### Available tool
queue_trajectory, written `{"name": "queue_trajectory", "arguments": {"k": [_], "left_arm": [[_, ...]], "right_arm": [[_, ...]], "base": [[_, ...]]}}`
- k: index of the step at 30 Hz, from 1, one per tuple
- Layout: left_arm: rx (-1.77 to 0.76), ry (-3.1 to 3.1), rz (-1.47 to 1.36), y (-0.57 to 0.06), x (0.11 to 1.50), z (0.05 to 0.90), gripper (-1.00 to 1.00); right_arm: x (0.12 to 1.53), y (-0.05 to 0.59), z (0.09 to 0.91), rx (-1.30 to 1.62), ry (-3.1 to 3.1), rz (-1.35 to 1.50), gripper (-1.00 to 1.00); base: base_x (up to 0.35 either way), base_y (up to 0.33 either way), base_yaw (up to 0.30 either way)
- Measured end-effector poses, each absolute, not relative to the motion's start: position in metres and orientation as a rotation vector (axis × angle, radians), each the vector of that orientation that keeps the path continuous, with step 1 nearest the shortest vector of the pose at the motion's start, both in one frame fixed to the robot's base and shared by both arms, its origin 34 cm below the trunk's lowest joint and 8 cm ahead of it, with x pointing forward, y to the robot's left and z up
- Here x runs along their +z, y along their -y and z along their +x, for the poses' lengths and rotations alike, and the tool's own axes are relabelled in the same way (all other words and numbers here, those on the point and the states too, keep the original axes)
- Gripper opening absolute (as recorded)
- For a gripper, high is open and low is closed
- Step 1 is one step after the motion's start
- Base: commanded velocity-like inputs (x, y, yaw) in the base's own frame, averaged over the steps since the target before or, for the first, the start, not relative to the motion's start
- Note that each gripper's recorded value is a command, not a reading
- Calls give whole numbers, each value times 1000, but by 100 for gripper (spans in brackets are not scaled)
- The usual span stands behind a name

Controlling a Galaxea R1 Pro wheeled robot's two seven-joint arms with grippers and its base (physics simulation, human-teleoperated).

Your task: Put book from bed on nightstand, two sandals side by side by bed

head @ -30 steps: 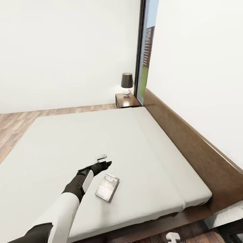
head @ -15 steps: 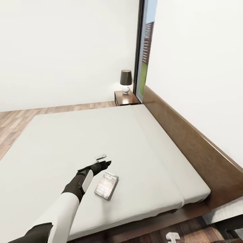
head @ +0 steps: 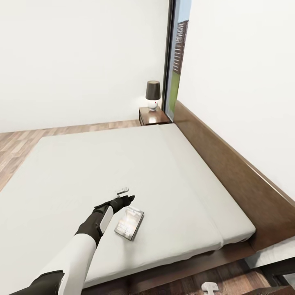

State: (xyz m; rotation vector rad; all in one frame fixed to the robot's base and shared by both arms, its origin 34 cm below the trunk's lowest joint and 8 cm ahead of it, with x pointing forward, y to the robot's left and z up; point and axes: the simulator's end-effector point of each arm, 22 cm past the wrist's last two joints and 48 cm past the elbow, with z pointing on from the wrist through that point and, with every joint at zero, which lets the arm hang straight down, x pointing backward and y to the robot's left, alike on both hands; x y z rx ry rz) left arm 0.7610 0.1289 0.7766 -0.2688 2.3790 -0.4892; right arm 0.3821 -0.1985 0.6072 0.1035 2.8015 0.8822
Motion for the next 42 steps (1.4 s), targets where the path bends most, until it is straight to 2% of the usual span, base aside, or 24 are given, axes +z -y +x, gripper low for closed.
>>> {"name": "queue_trajectory", "arguments": {"k": [42], "left_arm": [[-486, -2443, -288, -129, 735, 748, 100]], "right_arm": [[591, 198, 358, 894, -2863, 135, 100]], "base": [[0, 0, 0]]}}
